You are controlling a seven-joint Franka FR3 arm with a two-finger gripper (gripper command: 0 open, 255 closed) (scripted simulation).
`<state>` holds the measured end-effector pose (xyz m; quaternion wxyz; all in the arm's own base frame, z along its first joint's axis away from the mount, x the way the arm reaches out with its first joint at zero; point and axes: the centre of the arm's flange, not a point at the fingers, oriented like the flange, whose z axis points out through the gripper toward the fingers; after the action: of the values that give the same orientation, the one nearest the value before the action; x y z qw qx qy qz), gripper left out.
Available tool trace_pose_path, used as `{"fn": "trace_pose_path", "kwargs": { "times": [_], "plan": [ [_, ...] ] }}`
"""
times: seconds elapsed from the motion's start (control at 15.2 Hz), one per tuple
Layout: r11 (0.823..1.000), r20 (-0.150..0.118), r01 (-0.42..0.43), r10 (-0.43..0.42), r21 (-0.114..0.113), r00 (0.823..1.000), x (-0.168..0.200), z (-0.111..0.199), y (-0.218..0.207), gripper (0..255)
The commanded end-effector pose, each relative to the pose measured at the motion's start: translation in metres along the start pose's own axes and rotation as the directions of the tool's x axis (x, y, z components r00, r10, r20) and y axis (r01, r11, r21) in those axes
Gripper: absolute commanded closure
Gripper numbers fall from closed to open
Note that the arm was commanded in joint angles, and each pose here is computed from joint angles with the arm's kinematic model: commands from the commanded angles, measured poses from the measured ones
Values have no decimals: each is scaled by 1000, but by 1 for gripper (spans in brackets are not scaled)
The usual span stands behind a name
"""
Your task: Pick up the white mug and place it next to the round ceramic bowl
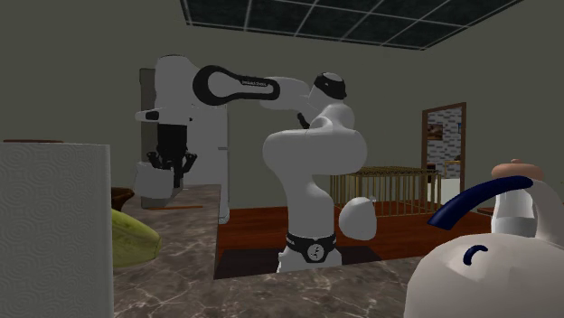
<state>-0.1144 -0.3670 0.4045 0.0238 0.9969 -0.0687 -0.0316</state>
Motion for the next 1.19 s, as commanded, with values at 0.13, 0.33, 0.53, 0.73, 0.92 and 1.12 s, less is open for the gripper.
{"fn": "trace_pose_path", "kwargs": {
  "times": [0.13,0.33,0.53,0.73,0.92,1.12],
  "plan": [
    [1000,-1,2,-2,-1,1000,2,23,-2,255],
    [1000,-1,2,-2,-1,1000,3,38,-3,255],
    [1000,-1,2,-2,-1,1000,4,56,-4,255],
    [1000,-1,2,-2,-1,1000,4,56,-4,255],
    [1000,-1,2,-2,-1,1000,4,56,-4,255],
    [1000,-1,2,-2,-1,1000,4,56,-5,0]
  ]
}}
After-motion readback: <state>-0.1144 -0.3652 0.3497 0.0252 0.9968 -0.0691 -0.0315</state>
